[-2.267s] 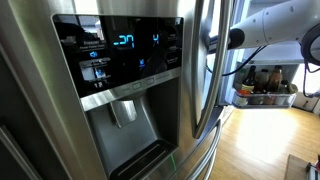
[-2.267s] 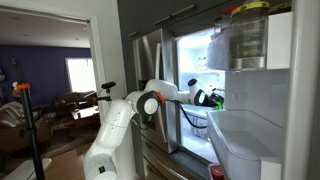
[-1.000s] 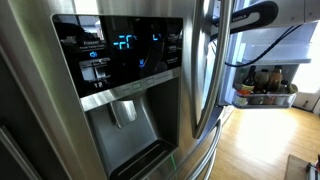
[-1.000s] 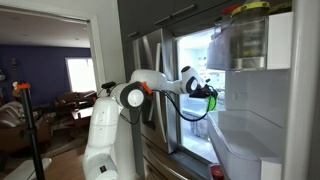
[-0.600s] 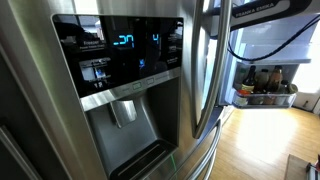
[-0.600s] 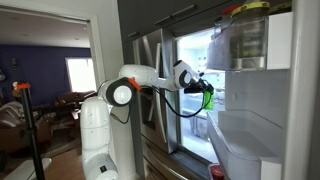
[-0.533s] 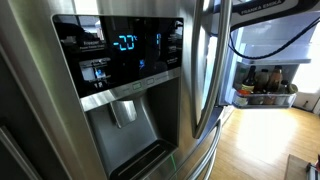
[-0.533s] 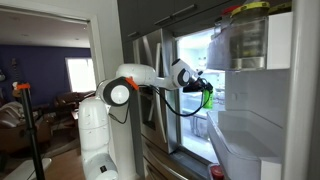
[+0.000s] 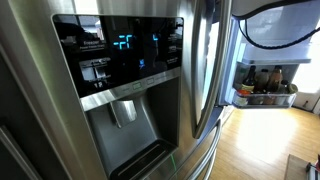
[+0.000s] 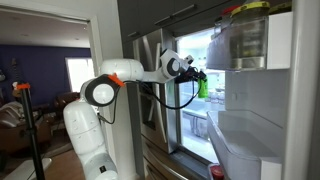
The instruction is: Put the green bottle on top tray of fridge, then put it on the top fridge side rack
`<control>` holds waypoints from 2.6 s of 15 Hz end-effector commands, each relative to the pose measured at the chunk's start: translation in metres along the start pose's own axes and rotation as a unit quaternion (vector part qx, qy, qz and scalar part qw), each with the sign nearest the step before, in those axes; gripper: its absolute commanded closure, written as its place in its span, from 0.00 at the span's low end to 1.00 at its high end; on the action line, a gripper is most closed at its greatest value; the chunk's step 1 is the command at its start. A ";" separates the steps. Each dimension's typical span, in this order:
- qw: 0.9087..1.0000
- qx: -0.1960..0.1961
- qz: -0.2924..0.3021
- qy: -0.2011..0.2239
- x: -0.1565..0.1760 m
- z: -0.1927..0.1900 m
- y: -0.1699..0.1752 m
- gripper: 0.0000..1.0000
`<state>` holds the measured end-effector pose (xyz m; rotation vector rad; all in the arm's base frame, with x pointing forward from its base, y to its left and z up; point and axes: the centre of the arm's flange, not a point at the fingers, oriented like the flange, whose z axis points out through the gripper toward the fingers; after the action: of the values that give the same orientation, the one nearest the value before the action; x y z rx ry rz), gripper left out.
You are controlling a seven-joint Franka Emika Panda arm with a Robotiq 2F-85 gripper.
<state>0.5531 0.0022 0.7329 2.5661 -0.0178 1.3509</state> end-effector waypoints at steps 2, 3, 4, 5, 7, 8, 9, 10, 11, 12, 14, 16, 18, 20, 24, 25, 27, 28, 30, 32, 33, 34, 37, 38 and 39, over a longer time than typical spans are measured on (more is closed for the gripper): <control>0.997 -0.030 0.009 0.066 0.018 -0.020 0.002 0.63; 0.996 -0.032 0.008 0.081 0.026 -0.021 0.002 0.63; 0.995 -0.033 0.006 0.095 0.031 -0.023 0.002 0.63; 0.993 -0.033 0.004 0.112 0.039 -0.027 0.002 0.63; 0.989 -0.035 0.005 0.141 0.052 -0.033 0.001 0.63; 0.988 -0.035 0.005 0.153 0.058 -0.036 0.000 0.63; 0.986 -0.035 0.004 0.165 0.065 -0.037 -0.001 0.63; 0.984 -0.039 0.002 0.174 0.071 -0.036 -0.001 0.63; 0.988 -0.029 0.000 0.152 0.056 -0.044 0.003 0.63; 0.987 -0.029 0.000 0.156 0.059 -0.044 0.003 0.38; 0.988 -0.029 0.000 0.155 0.059 -0.043 0.003 0.38; 0.988 -0.029 0.000 0.155 0.059 -0.043 0.003 0.38; 0.988 -0.029 0.000 0.155 0.059 -0.043 0.003 0.38; 0.988 -0.029 0.000 0.155 0.059 -0.043 0.003 0.38; 0.984 -0.025 0.005 0.179 0.076 -0.051 0.006 0.63; 0.982 -0.021 0.009 0.187 0.082 -0.054 0.006 0.63; 0.979 -0.015 0.017 0.201 0.093 -0.060 0.006 0.63; 0.978 -0.014 0.022 0.208 0.099 -0.061 0.006 0.63; 0.974 -0.006 0.040 0.223 0.110 -0.059 0.006 0.63; 0.972 0.005 0.065 0.227 0.117 -0.053 0.006 0.63; 0.971 0.014 0.078 0.225 0.120 -0.047 0.005 0.63; 0.971 0.020 0.088 0.223 0.122 -0.042 0.003 0.63; 0.967 0.033 0.110 0.227 0.129 -0.029 0.000 0.63; 0.965 0.036 0.117 0.233 0.133 -0.025 -0.001 0.63; 0.963 0.039 0.124 0.235 0.135 -0.022 -0.001 0.63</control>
<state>0.5918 0.0203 0.8454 2.2956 -0.1643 1.9825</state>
